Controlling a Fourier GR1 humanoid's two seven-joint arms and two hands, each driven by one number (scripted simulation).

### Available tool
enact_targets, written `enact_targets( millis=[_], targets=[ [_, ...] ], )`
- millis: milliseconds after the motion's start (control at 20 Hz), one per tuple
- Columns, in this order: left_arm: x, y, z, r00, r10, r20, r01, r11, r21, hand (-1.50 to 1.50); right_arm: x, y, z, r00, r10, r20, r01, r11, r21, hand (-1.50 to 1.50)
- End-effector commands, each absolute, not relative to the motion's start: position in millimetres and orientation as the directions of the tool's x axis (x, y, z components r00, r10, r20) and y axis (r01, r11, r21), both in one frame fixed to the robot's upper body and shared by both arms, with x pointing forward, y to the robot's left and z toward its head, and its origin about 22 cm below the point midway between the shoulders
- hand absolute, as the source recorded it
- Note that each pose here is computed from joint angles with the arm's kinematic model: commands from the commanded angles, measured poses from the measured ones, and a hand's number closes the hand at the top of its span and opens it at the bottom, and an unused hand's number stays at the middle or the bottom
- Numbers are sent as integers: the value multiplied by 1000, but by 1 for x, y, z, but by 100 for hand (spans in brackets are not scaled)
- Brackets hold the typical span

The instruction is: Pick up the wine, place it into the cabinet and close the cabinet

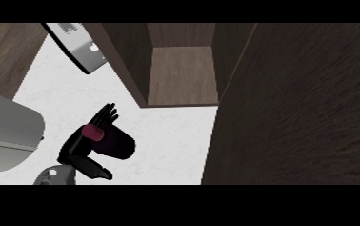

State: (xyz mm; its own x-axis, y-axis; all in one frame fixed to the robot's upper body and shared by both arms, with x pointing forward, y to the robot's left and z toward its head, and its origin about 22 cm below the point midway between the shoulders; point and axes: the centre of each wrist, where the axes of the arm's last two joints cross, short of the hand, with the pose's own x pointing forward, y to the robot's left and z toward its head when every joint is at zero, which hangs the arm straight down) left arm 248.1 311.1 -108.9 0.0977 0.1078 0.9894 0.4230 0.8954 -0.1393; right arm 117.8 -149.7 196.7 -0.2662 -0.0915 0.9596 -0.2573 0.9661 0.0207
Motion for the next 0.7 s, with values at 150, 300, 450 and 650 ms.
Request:
enact_targets(
  millis=[150, 300, 450, 650],
  targets=[
    [253, 312, -120, 103, 151, 983, 469, 864, -182, -150, 81, -163, 211, -348, -111, 931, -242, 970, 25, -150],
    [236, 291, -137, 90, 144, 985, 472, 865, -169, -150, 87, -164, 214, -363, -80, 928, -225, 974, -4, -150],
    [260, 298, -126, 55, 174, 983, 454, 872, -180, -150, 88, -160, 211, -354, -92, 931, -231, 973, 9, -150],
    [256, 282, -134, 73, 244, 967, 435, 865, -251, 150, 100, -155, 207, -362, -80, 929, -237, 971, -9, -150]
  ],
)
